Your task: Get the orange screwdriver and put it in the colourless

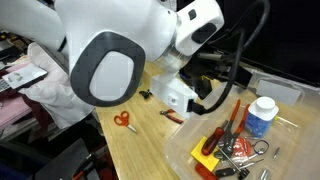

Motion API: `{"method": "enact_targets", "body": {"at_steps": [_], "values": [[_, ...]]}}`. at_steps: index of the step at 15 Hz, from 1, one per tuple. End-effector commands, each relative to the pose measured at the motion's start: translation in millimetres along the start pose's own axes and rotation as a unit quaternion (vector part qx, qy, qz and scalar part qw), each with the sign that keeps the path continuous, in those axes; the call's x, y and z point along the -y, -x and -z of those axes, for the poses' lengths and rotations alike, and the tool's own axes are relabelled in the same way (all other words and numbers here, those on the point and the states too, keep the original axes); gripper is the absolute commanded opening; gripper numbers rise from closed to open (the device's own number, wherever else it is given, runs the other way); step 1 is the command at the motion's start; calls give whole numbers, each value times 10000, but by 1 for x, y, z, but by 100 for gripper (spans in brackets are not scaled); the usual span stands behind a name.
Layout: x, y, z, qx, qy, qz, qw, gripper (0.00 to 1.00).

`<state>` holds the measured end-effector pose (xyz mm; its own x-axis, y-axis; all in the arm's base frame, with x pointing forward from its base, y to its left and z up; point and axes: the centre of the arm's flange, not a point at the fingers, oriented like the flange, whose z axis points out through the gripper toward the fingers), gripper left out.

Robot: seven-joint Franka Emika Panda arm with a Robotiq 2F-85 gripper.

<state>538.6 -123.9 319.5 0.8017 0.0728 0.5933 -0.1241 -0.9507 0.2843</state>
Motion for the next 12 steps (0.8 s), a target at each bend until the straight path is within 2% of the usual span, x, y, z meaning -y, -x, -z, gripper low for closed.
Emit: {"method": "enact_targets", "body": {"at_steps": [1,6,12], "values": [[7,19,36,-112,-480,94,9987,100],[30,37,79,-359,-1165,471,9914,100],[58,60,120,-578,-2046,1030,9717,100]]}}
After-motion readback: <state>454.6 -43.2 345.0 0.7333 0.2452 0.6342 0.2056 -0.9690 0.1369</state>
